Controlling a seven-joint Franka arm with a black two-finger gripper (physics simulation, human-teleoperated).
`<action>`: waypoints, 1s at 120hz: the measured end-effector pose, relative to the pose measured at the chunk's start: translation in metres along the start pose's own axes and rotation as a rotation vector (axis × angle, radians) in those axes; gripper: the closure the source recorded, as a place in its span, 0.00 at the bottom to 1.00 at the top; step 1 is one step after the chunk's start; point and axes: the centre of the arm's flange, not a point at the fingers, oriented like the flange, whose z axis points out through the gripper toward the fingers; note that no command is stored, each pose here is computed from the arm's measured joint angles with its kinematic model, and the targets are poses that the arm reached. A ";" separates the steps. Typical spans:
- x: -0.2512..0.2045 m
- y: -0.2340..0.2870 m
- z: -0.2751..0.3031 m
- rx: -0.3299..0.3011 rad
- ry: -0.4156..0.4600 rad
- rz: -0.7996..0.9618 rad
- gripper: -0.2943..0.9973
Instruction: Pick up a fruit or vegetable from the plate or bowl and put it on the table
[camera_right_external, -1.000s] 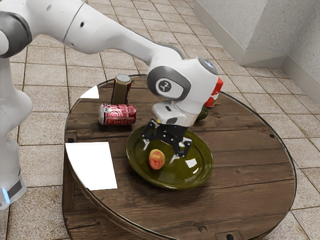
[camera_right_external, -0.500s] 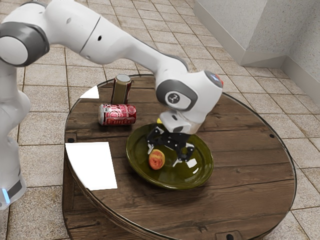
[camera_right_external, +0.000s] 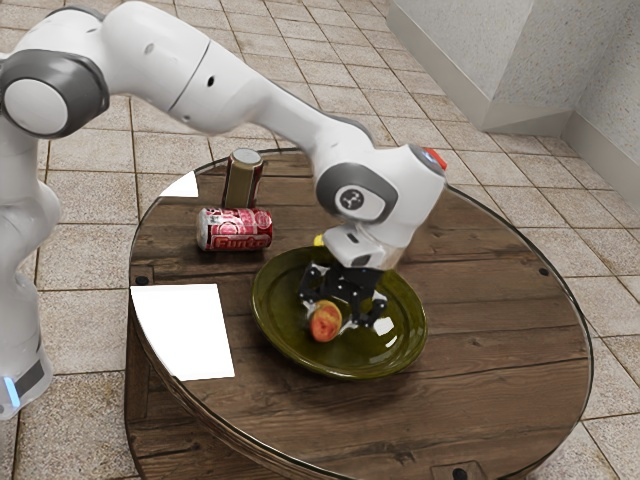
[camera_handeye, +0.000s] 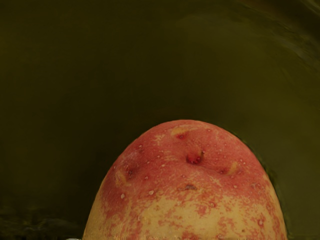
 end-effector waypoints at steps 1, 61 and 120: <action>-0.002 0.000 0.000 0.001 0.003 -0.004 0.51; -0.093 0.025 -0.103 0.158 0.045 -0.183 0.61; -0.247 0.069 -0.142 0.161 0.076 -0.417 0.62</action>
